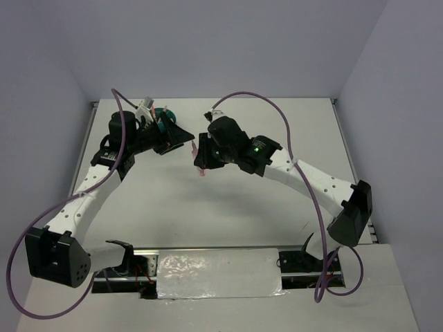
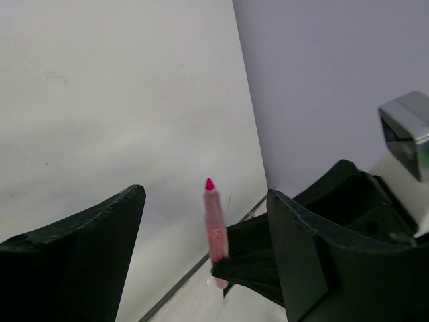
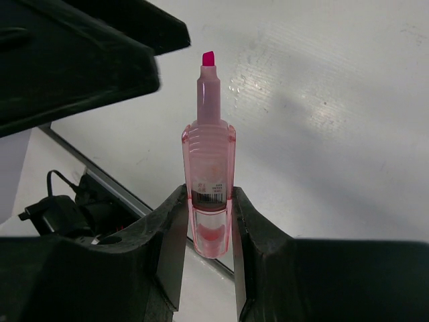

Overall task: Sort the stationery into containers
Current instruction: Pick up the pen from the center of the board.

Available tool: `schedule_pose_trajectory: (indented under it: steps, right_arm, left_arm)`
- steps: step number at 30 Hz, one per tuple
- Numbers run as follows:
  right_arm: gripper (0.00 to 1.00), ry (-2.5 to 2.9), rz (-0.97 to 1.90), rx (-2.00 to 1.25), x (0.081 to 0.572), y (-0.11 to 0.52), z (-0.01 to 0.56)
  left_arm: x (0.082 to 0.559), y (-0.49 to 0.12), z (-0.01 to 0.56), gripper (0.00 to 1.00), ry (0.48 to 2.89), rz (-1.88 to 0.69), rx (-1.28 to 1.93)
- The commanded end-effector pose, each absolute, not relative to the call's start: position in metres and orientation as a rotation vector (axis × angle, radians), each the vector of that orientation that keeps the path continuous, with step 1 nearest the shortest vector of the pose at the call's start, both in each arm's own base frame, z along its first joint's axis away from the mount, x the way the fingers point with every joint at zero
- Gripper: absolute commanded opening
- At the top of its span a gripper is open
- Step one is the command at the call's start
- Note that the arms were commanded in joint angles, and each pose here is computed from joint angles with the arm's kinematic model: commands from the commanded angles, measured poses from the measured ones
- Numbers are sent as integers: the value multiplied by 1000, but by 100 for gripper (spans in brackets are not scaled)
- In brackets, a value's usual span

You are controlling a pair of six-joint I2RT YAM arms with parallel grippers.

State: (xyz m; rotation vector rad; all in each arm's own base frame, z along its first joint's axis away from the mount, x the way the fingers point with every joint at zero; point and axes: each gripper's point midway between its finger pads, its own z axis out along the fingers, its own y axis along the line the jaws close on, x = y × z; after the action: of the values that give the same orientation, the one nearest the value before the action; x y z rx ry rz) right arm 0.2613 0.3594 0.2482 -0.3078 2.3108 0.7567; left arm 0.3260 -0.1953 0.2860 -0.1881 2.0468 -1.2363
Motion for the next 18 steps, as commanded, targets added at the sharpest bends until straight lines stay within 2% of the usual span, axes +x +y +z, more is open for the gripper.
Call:
schedule_pose_trajectory:
  steps: [1,9,10,11,13,18]
  right_arm:
    - [6,2194,798,-291,265,354,290]
    - [6,2183,790,-316,268,356,297]
    - [6,2181,788,-314,269,356,298]
    - [6,2183,782,-312,270,356,298]
    - [6,2180,773,-298,273,352,300]
    - [6,2163,821,-330,268,356,306]
  left_arm:
    - [327,-204,296,86,2001,-1280,-152]
    - [324,-226,306,83,1969,-1375,-115]
    - [323,-228,306,81,1970,-1383,-110]
    - [321,-231,307,71,1972,-1390,-105]
    - [321,-232,305,61,1982,-1383,-109]
    - [318,-234,297,52,1996,-1395,-121]
